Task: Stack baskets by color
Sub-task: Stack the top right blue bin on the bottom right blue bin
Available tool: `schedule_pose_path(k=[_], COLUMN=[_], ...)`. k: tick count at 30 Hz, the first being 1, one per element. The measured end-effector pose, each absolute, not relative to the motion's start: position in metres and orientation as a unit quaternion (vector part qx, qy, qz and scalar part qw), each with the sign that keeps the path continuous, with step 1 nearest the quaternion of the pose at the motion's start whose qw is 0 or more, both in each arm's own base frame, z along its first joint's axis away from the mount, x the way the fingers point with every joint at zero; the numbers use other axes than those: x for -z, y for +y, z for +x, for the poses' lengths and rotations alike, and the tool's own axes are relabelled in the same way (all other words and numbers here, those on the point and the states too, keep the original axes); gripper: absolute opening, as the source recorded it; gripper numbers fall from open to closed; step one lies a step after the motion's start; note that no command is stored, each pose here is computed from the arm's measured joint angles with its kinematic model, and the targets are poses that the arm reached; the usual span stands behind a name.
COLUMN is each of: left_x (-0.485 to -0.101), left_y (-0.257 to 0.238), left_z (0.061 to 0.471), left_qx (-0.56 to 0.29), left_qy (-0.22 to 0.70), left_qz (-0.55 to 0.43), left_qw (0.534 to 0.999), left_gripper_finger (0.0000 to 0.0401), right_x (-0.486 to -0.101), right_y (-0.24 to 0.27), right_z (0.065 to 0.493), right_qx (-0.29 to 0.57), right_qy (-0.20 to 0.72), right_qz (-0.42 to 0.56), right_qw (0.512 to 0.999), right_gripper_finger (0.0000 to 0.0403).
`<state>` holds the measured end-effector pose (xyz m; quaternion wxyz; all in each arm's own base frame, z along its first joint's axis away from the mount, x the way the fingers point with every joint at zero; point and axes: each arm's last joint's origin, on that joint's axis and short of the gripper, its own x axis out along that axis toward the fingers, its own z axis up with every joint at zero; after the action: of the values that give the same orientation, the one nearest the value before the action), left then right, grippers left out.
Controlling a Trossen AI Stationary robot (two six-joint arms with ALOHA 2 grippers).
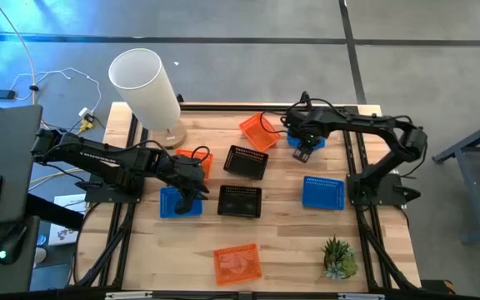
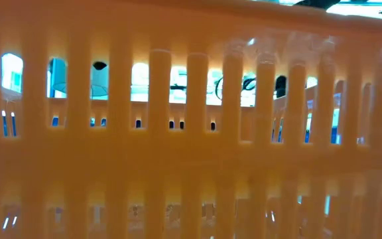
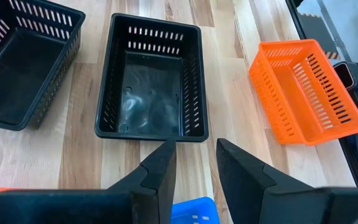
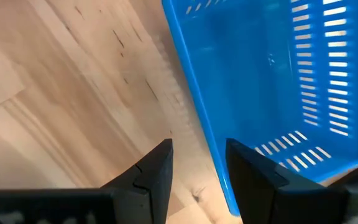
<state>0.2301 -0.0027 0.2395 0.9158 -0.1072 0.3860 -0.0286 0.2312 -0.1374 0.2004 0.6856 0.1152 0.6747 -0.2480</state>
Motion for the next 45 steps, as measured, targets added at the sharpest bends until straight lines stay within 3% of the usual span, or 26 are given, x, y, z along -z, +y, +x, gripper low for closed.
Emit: schedule_pose_path(k=[12,22,34,45], left_x=[-0.240,-0.240,-0.240,-0.240], left_y=[-0.003,-0.003,-0.003,-0.003], left_z=[0.230,0.230,0.230,0.230], left_qx=[0.028,0.028,0.028,0.028], left_qy=[0.386,0.386,0.386,0.386], left_qz=[-0.107,-0.107,-0.107,-0.107], left_qw=[0.916,0.916,0.916,0.916], left_gripper_finger=[0.0104,0.0104,0.0104,0.0104], right_x=[-0.178,-0.178,-0.182,-0.219], right_y=[-0.143,-0.143,-0.140,-0.106], right_z=[0.240,0.239,0.233,0.225], right_qx=[0.248,0.253,0.275,0.289], right_qy=[0.698,0.700,0.715,0.682], right_qz=[0.112,0.109,0.102,0.089], right_qw=[0.662,0.659,0.635,0.666], right_gripper_finger=[0.0130,0.0007,0.0002,0.0001])
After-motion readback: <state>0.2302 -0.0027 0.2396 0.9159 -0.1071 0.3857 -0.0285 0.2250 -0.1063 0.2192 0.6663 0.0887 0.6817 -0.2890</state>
